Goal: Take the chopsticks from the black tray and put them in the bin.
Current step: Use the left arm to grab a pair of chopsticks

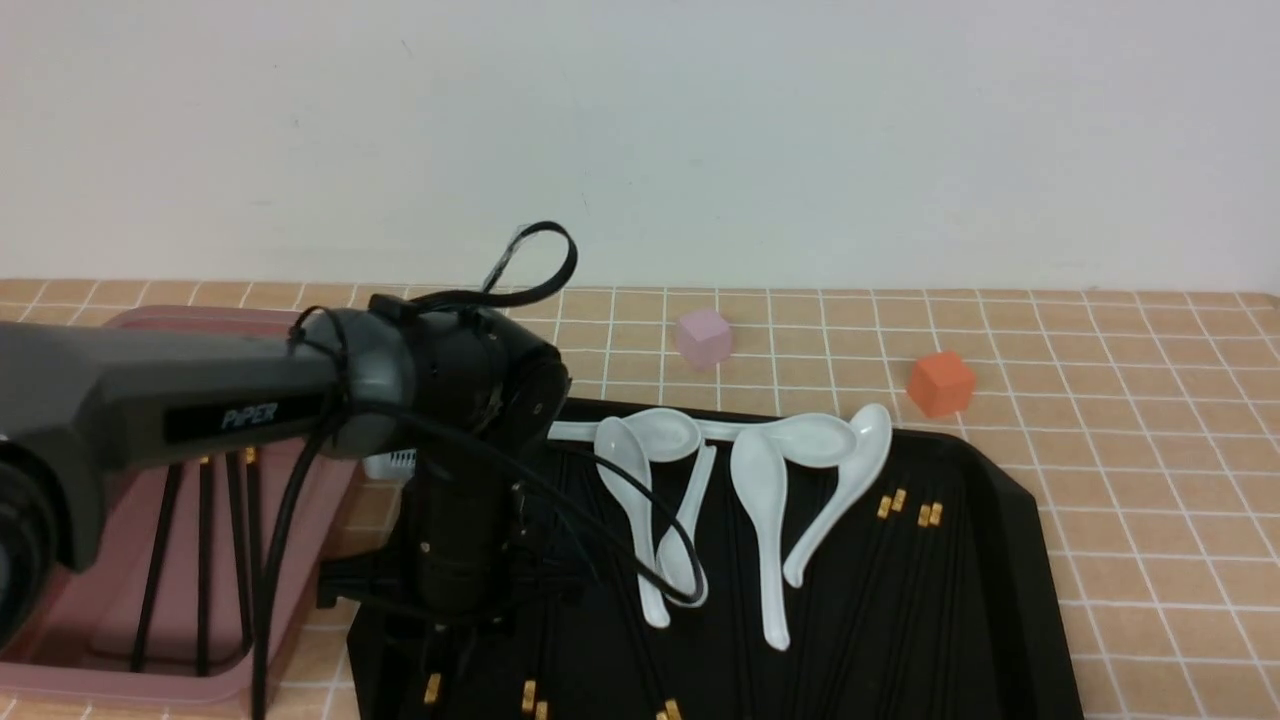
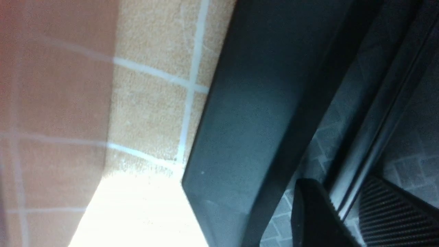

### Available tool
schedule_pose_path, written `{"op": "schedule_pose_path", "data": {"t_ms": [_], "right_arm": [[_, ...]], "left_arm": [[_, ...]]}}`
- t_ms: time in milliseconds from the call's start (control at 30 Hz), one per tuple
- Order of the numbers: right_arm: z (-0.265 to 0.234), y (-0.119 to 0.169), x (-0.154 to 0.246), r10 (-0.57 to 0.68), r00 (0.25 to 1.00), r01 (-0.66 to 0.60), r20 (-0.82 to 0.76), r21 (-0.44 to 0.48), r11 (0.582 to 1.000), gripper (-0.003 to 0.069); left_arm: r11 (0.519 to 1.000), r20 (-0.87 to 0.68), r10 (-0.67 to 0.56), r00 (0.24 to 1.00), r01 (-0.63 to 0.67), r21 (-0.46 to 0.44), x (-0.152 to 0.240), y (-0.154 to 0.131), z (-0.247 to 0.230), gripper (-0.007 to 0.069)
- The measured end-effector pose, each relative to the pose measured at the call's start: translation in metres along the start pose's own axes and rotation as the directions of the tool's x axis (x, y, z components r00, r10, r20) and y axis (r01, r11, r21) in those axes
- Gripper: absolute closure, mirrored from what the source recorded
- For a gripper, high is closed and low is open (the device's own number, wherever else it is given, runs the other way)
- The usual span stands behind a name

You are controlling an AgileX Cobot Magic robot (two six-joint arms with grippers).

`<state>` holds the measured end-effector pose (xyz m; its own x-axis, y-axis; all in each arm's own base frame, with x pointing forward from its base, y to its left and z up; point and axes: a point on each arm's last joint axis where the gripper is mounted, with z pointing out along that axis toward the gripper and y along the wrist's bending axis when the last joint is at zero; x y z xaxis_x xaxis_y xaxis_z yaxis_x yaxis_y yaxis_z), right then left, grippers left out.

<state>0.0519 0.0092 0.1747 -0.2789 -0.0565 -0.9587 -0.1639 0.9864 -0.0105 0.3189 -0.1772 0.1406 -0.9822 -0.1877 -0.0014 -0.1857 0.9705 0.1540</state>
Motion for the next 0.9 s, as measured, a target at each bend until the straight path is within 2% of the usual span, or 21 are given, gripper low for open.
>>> {"op": "schedule_pose_path", "data": {"t_ms": [467,667,900], "right_arm": [[0.0,0.0,0.0,0.0,1.0,0.0,0.0,0.0,1.0,0.0419],[0.0,0.0,0.0,0.0,1.0,0.0,0.0,0.0,1.0,0.0419],[0.0,0.0,0.0,0.0,1.0,0.0,0.0,0.0,1.0,0.0419]], "left_arm": [[0.997,0.002,0.059,0.998,-0.059,0.041,-0.001,0.0,0.001,0.0391],[0.981,0.015,0.044,0.999,-0.046,0.188,-0.001,-0.012,-0.002,0.0391],[0.975,0.031,0.036,0.999,-0.042,0.218,-0.003,-0.015,-0.002,0.0391]]}}
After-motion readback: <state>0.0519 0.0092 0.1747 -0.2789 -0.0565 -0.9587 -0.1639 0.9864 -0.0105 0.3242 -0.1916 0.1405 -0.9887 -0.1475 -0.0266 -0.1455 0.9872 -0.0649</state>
